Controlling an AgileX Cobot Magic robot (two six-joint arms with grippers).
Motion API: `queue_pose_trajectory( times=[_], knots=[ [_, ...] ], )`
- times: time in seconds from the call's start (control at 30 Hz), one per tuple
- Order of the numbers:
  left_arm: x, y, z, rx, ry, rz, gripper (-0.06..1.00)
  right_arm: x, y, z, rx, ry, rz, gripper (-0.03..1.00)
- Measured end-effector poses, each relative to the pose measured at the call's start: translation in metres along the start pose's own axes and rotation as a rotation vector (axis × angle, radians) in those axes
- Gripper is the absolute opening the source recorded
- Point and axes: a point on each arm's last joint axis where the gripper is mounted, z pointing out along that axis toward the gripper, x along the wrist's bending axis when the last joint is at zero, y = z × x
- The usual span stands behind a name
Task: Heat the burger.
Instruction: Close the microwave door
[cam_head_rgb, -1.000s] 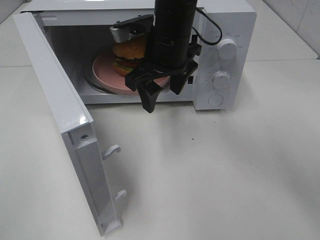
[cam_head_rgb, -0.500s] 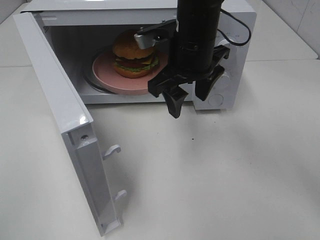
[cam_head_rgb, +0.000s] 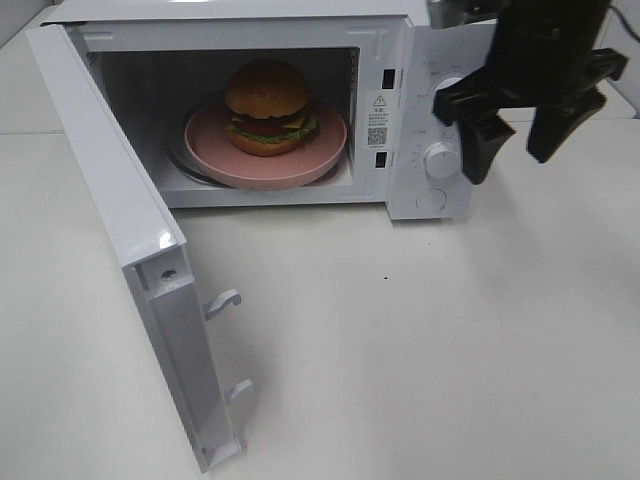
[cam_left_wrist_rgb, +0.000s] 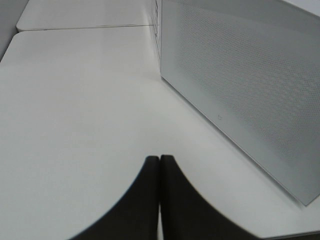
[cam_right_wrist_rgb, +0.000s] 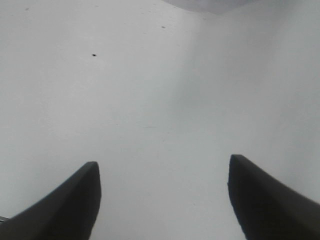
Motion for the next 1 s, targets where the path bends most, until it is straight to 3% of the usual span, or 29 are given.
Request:
queue_pose_trajectory(
  times=[0.03, 0.13, 0.2, 0.4, 0.6, 1.0],
  knots=[
    [0.0, 0.0, 0.0, 0.0, 0.0, 0.0, 0.0, -0.018, -0.007, -0.008, -0.013, -0.009, 0.05, 0.67],
    [0.0, 0.0, 0.0, 0.0, 0.0, 0.0, 0.0, -0.026, -0.01, -0.011, -0.019, -0.014, 0.073, 0.67],
    [0.0, 0.0, 0.0, 0.0, 0.0, 0.0, 0.0, -0.061, -0.03, -0.025, -0.039, -0.037, 0.178, 0.67],
    [0.0, 0.0, 0.0, 0.0, 0.0, 0.0, 0.0, -0.088, -0.065, -0.049, -0.08, -0.071, 0.284, 0.67],
    [0.0, 0.0, 0.0, 0.0, 0.0, 0.0, 0.0, -0.087, -0.098, -0.062, -0.091, -0.09, 0.324, 0.67],
    [0.0, 0.0, 0.0, 0.0, 0.0, 0.0, 0.0, -0.056, -0.19, -0.084, -0.18, -0.106, 0.341, 0.67]
  ],
)
